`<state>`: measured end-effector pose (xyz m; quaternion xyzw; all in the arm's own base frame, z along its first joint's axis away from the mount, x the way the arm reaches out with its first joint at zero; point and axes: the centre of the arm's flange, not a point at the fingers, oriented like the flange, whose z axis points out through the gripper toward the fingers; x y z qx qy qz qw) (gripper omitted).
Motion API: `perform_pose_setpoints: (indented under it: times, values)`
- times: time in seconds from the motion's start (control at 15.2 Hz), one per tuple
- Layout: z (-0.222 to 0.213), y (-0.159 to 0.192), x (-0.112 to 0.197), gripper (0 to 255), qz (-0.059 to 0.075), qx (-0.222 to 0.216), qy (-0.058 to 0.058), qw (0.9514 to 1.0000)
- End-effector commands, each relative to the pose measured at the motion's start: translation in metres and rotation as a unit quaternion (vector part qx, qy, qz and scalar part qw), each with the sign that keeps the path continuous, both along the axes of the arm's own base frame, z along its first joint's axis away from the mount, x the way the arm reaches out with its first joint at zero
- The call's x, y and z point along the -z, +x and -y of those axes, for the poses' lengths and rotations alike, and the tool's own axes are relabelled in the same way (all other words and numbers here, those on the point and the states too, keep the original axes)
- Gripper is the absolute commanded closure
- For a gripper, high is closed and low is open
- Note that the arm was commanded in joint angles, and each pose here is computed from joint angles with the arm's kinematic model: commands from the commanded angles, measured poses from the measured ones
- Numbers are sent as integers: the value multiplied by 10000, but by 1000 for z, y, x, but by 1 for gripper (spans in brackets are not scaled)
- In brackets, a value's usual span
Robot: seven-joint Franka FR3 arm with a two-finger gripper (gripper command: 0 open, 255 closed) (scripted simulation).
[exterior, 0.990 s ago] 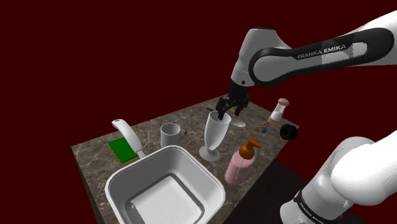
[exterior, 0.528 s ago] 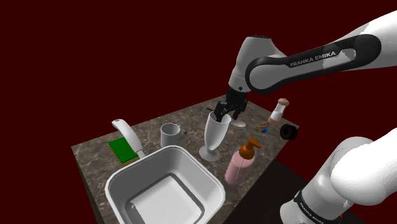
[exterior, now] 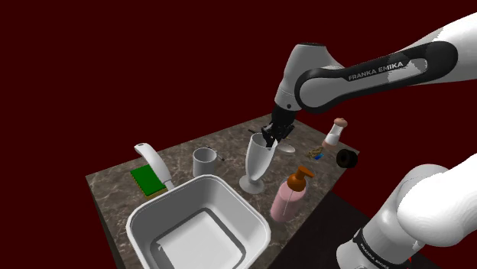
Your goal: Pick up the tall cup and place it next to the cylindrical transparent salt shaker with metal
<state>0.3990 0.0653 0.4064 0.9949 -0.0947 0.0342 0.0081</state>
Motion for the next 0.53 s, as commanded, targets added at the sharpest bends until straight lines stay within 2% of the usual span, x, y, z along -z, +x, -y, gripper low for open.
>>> perform_pose_setpoints:
  times: [0.0, 0.33, 0.46]
  values:
    - [0, 0, 0, 255, -4, 0, 0, 10000]
    - [0, 0, 0, 255, -3, 0, 0, 10000]
    - [0, 0, -10, 255, -3, 0, 0, 10000]
